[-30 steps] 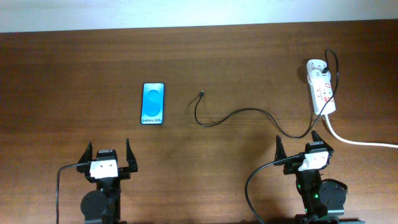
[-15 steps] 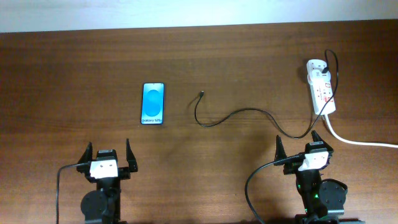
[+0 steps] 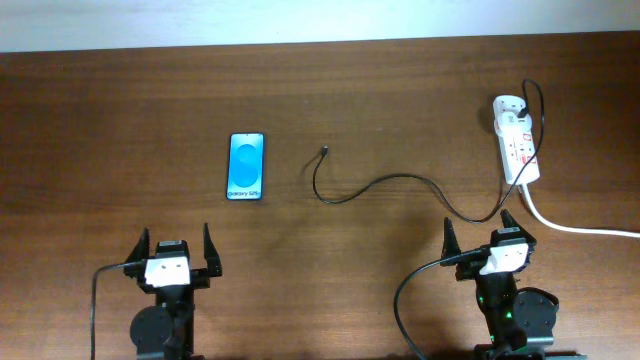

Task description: Plug charger to phone and switch on socket

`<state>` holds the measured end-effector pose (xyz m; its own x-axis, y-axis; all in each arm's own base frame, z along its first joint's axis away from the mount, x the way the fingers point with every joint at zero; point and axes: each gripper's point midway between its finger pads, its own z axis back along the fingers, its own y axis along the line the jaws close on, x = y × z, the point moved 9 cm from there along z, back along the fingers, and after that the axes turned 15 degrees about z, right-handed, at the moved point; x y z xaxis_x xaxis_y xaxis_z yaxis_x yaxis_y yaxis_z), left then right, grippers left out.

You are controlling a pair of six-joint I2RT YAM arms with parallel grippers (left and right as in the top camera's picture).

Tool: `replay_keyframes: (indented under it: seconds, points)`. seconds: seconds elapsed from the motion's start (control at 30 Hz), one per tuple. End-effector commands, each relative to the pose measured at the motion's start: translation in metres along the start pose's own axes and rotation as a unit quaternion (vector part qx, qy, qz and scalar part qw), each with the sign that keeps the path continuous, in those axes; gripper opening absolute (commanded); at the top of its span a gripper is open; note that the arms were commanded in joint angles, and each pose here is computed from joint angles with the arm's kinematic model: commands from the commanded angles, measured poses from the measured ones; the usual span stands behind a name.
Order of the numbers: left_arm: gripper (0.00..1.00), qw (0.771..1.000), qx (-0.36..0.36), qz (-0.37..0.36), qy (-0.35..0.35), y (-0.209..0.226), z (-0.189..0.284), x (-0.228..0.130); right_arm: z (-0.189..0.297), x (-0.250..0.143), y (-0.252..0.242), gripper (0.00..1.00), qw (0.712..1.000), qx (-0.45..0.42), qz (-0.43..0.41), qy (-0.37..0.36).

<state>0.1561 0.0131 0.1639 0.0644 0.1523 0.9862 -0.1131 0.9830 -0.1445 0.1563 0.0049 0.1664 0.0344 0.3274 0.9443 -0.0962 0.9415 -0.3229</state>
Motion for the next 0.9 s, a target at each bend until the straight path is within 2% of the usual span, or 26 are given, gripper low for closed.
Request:
replay_keyframes:
  seconds: [0.0, 0.2, 0.47, 0.57, 0.67, 0.77, 0.87]
  points:
    - [1.00, 1.000, -0.016, -0.008, -0.001, -0.002, 0.001, 0.000, 0.000, -0.002, 0.002, 0.98, 1.000, 0.004, -0.006, 0.001]
    - [0.99, 0.999, -0.041, 0.019, -0.027, -0.009, -0.001, 0.021, 0.000, -0.002, 0.002, 0.98, 1.000, 0.004, -0.006, 0.001]
    - [0.99, 0.995, -0.082, 0.021, 0.061, -0.029, -0.041, 0.086, 0.000, -0.002, 0.002, 0.98, 1.000, 0.004, -0.006, 0.001]
    - [0.99, 0.989, -0.101, 0.026, 0.109, -0.037, -0.075, 0.102, 0.000, -0.002, 0.002, 0.99, 1.000, 0.004, -0.006, 0.001]
    - [0.99, 0.974, -0.116, 0.037, 0.190, -0.045, -0.113, 0.118, 0.000, -0.002, 0.002, 0.98, 1.000, 0.004, -0.006, 0.001]
    - [0.99, 0.949, -0.101, 0.050, 0.294, -0.051, -0.167, 0.139, 0.000, -0.002, 0.002, 0.99, 1.000, 0.004, -0.006, 0.001]
    - [0.99, 0.922, -0.084, 0.056, 0.374, -0.053, -0.200, 0.140, 0.000, -0.002, 0.002, 0.98, 1.000, 0.004, -0.006, 0.001]
